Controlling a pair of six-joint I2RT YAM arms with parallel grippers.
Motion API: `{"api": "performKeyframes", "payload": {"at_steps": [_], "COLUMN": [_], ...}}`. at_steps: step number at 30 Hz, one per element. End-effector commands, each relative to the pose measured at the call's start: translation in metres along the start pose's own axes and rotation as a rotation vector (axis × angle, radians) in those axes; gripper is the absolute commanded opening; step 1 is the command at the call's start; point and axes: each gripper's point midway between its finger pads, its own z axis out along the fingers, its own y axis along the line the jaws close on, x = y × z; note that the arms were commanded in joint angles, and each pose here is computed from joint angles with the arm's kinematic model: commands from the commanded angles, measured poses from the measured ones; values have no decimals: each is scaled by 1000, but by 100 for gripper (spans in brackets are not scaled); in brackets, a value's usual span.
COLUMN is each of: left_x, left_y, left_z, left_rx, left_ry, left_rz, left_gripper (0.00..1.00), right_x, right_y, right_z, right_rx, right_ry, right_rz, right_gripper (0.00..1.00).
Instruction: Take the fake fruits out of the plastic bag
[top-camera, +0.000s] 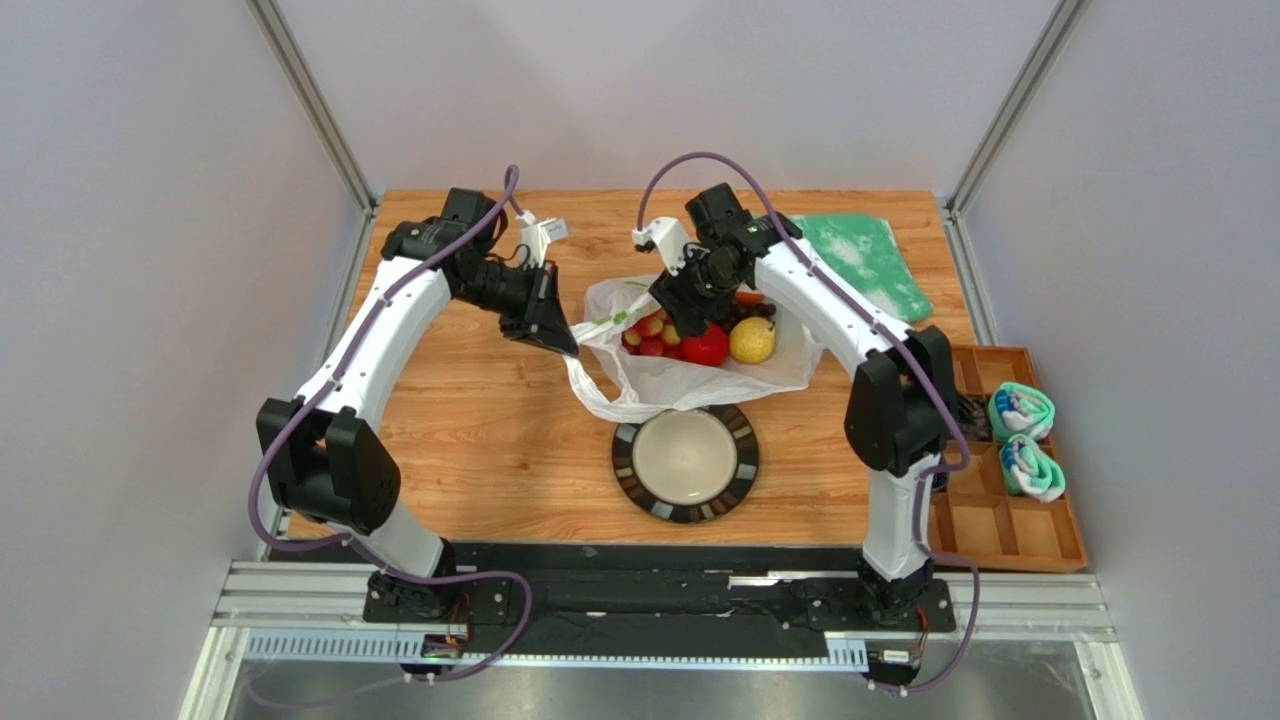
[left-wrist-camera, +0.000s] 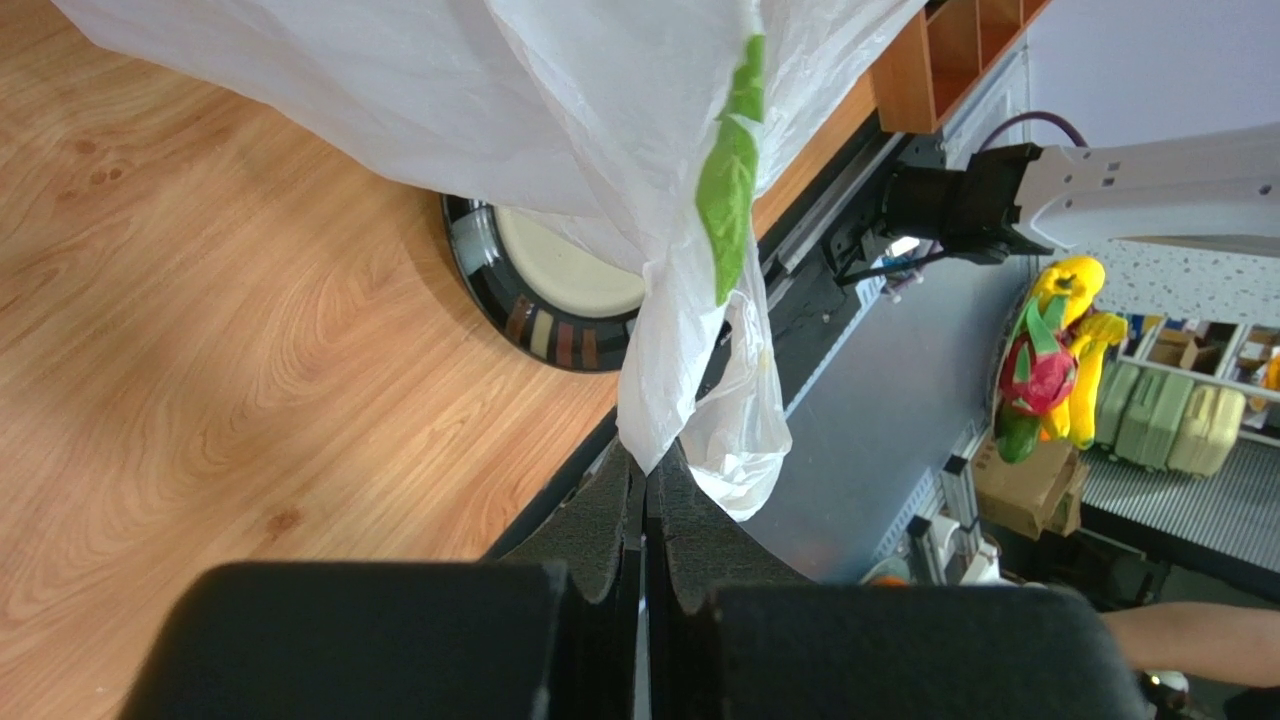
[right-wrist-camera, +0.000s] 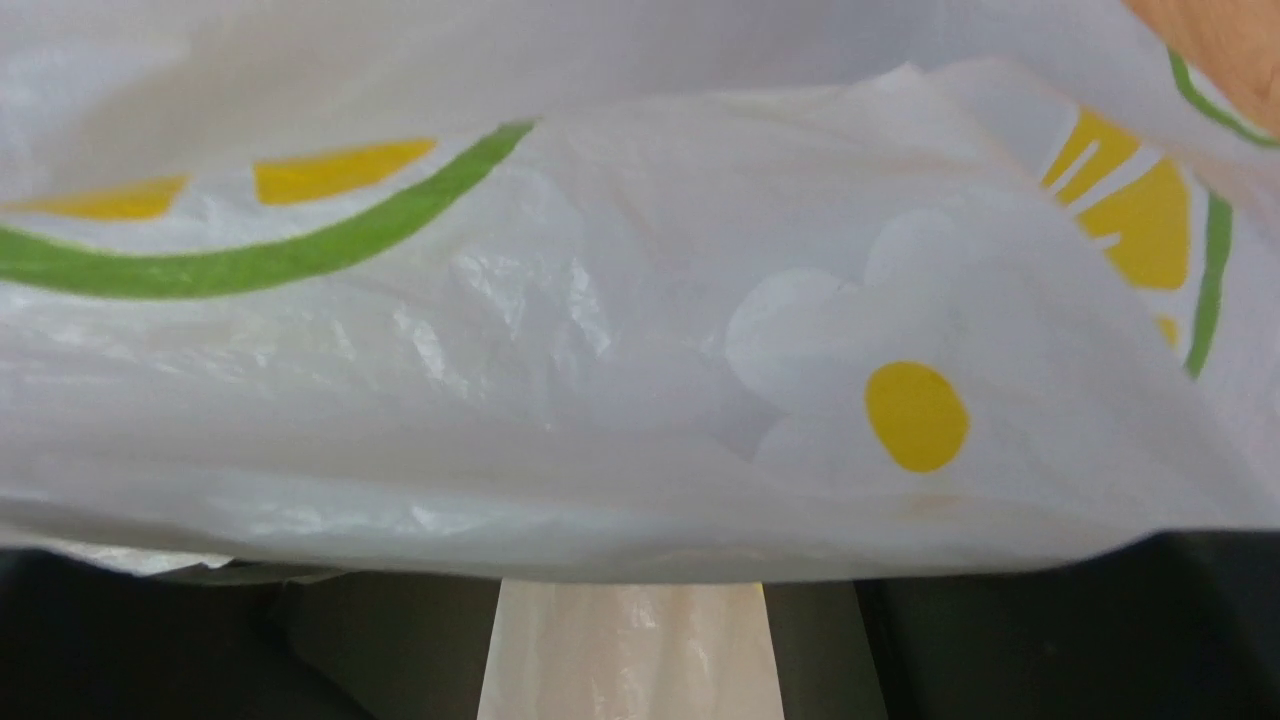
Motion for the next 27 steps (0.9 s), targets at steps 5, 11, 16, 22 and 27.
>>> {"api": "performKeyframes", "payload": {"at_steps": [5, 11, 16, 22, 27], "left_x": [1, -4, -9, -12, -10], "left_y": [-7, -9, -9, -9, -8], "left_z": [-5, -5, -4, -5, -4], "left_rx": [31, 42, 47, 43, 42], "left_ry": [-3, -9, -12, -12, -9], "left_rz": [48, 63, 71, 71, 67], "left_gripper": [0, 0, 0, 0, 0], "right_x": [-60, -48, -48, -39, -43], "right_y": [10, 9, 4, -1, 2], "right_z": [19, 54, 64, 74, 72], "right_rx": [-81, -71, -62, -46, -65], "right_ry": [-100, 5, 33, 73, 51], "right_rz": [-62, -18, 8, 13, 14], "right_gripper": [61, 61, 66, 66, 49]}}
